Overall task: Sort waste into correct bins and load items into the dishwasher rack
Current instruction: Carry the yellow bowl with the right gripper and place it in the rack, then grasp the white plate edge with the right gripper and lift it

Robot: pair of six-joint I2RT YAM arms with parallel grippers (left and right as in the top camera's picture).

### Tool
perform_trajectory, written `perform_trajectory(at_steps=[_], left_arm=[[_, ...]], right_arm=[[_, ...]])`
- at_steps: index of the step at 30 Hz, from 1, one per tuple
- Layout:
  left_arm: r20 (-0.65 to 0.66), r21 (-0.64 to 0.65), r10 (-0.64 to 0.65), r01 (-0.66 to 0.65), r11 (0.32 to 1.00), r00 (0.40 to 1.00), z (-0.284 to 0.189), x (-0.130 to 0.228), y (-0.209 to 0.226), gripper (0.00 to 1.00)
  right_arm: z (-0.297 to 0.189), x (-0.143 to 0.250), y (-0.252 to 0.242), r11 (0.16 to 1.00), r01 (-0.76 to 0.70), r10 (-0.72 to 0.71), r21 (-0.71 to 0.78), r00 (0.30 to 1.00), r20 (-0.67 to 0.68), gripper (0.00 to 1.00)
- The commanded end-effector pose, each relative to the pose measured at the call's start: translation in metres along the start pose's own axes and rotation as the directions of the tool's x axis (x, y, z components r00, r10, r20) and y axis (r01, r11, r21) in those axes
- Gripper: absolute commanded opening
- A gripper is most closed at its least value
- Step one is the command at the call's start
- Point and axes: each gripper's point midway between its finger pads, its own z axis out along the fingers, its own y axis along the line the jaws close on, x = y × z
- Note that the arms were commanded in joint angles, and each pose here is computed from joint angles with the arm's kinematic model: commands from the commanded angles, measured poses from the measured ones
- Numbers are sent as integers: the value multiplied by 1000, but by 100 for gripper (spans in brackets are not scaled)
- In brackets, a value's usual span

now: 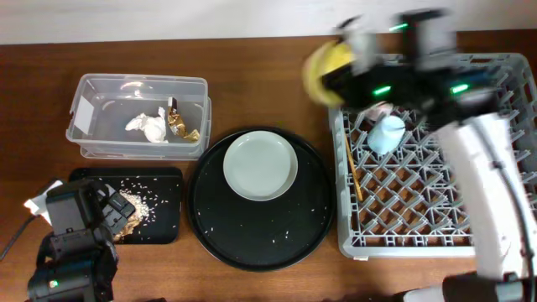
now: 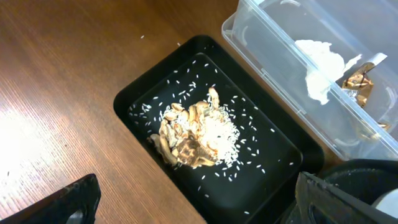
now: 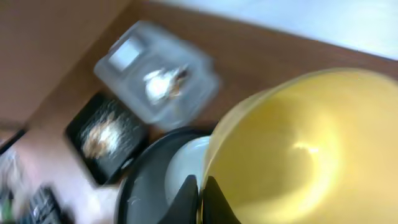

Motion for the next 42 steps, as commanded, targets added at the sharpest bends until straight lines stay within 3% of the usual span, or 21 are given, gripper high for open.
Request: perform_trajectory(at_steps=[1,4,7,10,15,20,26,29,30,31,33,36,37,39,40,42], left_arm=[[13,2,-13,13,1000,1000,-3,-4,0,99],[13,2,-13,13,1000,1000,-3,-4,0,99],[13,2,-13,13,1000,1000,-3,-4,0,99],[13,2,-13,13,1000,1000,-3,-4,0,99],[13,2,-13,13,1000,1000,-3,-4,0,99],[13,2,-13,13,1000,1000,-3,-4,0,99],[13,2,-13,13,1000,1000,-3,-4,0,99],[13,2,-13,13,1000,1000,-3,-4,0,99],[13,2,-13,13,1000,1000,-3,-4,0,99],[13,2,-13,13,1000,1000,-3,-4,0,99],[13,2,-13,13,1000,1000,-3,-4,0,99],[13,2,-13,13,1000,1000,-3,-4,0,99],[13,2,-13,13,1000,1000,-3,-4,0,99],[13,2,-13,13,1000,1000,-3,-4,0,99],[13,2,-13,13,1000,1000,-3,-4,0,99],[13,2,-13,13,1000,1000,-3,-4,0,99]], right_arm=[[-51,-20,-59,969,-19,67,-246,980,187,4],[-84,-8,-161,901,-51,214,-432,916,339,4],[-53,52,-272,846,-265,429,-462,854,296,4],[-34,76,-295,817,-323,485,-478,832,267,4],[-37,80,-297,788,-374,535,-488,808,245,4],[-82,102,-329,682,-550,706,-482,666,239,4],[-99,179,-376,520,-837,847,-171,480,228,11],[-104,210,-381,437,-900,879,4,428,211,10],[-111,221,-382,355,-928,902,112,371,221,10],[-128,220,-376,335,-918,890,212,382,250,9],[-144,191,-360,388,-881,842,272,458,285,9],[-139,97,-274,594,-648,612,477,749,255,10],[-117,68,-229,677,-513,498,528,847,185,11],[-47,40,-139,811,-283,326,513,945,6,16],[4,42,-85,890,-179,249,420,962,-117,20],[61,60,-25,950,-68,153,305,952,-264,26]])
